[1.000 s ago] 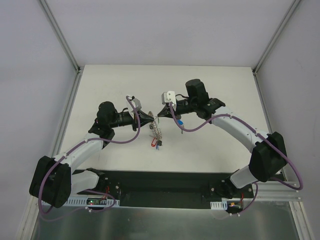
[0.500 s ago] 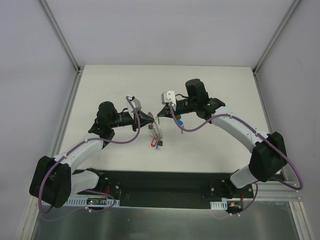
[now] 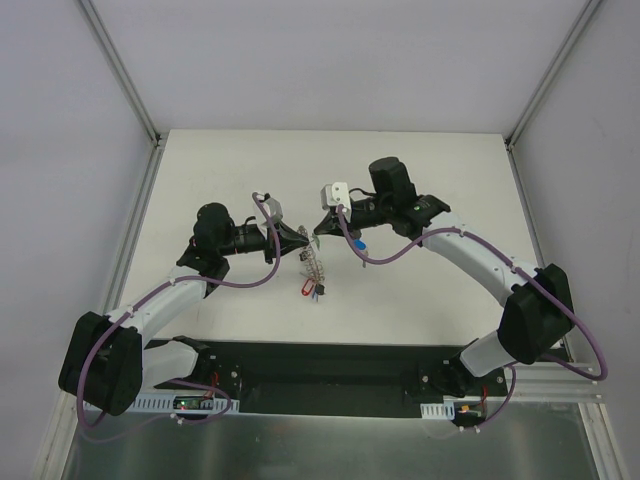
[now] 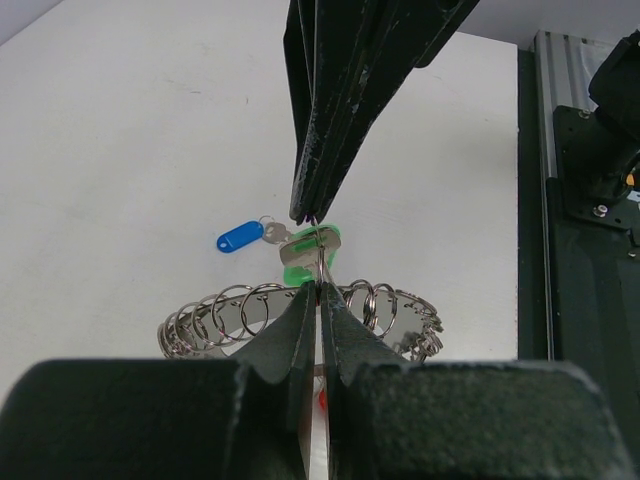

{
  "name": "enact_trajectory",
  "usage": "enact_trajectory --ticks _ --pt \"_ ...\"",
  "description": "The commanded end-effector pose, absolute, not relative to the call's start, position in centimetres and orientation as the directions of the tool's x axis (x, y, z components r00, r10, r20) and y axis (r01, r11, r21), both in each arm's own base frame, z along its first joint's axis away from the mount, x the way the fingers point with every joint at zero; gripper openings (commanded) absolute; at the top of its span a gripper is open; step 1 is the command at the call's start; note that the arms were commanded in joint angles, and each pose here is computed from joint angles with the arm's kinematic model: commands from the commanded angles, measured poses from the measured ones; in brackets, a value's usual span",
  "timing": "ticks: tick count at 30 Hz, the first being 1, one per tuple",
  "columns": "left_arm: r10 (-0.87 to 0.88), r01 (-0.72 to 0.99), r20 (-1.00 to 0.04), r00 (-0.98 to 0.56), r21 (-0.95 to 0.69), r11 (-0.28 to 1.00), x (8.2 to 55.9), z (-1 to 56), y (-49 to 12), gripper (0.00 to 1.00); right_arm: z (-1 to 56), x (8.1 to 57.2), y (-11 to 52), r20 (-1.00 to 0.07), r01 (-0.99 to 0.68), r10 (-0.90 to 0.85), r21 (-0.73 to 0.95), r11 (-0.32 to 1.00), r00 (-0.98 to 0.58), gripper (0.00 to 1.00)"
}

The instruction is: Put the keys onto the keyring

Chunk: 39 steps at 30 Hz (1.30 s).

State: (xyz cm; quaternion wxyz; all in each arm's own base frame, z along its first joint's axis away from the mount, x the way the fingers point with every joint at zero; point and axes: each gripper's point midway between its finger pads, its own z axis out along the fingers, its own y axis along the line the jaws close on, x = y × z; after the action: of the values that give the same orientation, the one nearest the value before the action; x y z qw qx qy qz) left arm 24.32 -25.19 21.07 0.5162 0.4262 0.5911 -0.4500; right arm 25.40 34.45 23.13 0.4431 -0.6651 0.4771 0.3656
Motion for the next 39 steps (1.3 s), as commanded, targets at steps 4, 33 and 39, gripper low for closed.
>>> enact_trajectory --ticks 4,33,39 --pt "-0.023 0.967 -1.000 0.013 0.007 0.253 25.1 24.3 -25.6 0.00 24.8 24.0 35.5 -0.911 -0.941 -0.265 -0.263 -0.211 0.314 0.01" --pt "0.082 0.848 -0.992 0.091 0.120 0.517 27.9 25.7 -22.2 0.00 34.0 33.1 33.4 -0.924 -0.944 -0.289 -0.300 0.139 0.251 0.01" --pt "0.142 0.755 -0.976 0.164 0.217 0.619 28.5 27.1 -19.8 0.00 32.7 32.2 30.4 -0.956 -0.931 -0.292 -0.096 0.352 -0.011 0.01"
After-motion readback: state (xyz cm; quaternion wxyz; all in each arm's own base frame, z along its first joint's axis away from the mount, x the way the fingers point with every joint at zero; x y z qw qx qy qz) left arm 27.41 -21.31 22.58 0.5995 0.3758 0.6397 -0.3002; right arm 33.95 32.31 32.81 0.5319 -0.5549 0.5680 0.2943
